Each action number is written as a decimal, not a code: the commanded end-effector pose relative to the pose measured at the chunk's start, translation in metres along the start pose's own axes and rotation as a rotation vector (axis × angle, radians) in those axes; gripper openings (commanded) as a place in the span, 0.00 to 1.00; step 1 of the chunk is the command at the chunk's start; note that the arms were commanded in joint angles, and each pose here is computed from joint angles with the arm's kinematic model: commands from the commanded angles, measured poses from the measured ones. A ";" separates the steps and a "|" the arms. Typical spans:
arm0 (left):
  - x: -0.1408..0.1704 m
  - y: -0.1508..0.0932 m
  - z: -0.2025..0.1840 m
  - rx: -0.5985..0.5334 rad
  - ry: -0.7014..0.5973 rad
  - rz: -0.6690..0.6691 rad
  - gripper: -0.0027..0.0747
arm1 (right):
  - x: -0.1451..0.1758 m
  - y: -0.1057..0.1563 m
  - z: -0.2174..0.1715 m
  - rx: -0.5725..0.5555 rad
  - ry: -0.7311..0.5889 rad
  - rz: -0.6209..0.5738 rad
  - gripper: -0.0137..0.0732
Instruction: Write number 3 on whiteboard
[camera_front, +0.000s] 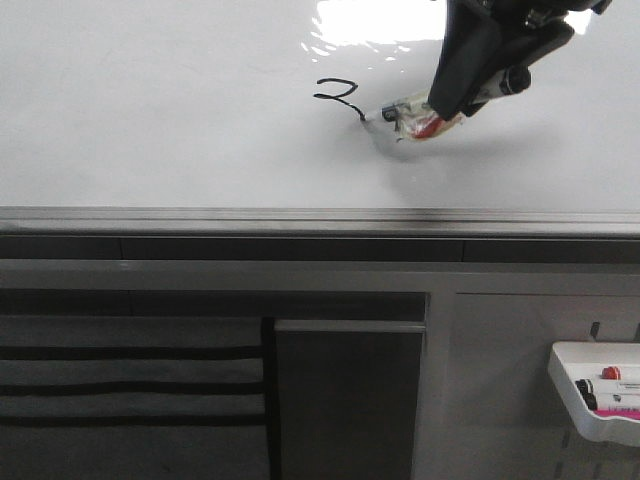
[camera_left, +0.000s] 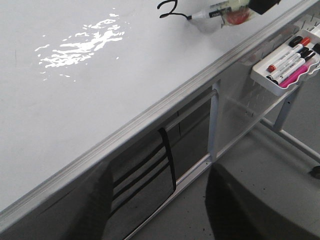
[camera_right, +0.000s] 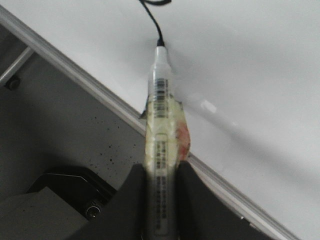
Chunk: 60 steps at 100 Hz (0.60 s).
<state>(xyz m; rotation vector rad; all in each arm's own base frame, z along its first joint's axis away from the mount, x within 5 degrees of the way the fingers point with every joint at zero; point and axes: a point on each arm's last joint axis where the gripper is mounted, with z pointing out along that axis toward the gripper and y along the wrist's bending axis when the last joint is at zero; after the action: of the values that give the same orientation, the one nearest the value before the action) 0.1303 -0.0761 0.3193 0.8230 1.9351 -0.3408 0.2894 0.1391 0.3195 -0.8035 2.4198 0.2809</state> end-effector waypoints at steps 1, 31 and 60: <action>-0.012 0.003 -0.005 -0.030 -0.076 -0.029 0.53 | -0.007 0.010 -0.010 0.008 -0.099 -0.026 0.20; -0.012 0.003 -0.005 -0.030 -0.076 -0.029 0.53 | -0.032 0.025 0.003 -0.016 -0.143 -0.080 0.20; -0.012 0.003 -0.005 -0.030 -0.076 -0.029 0.53 | 0.009 0.070 -0.066 -0.046 -0.352 -0.307 0.20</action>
<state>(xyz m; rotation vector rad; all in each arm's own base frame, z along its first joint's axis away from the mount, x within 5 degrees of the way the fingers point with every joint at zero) 0.1303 -0.0761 0.3193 0.8230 1.9351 -0.3408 0.2361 0.1763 0.3433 -1.0477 2.1372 0.3320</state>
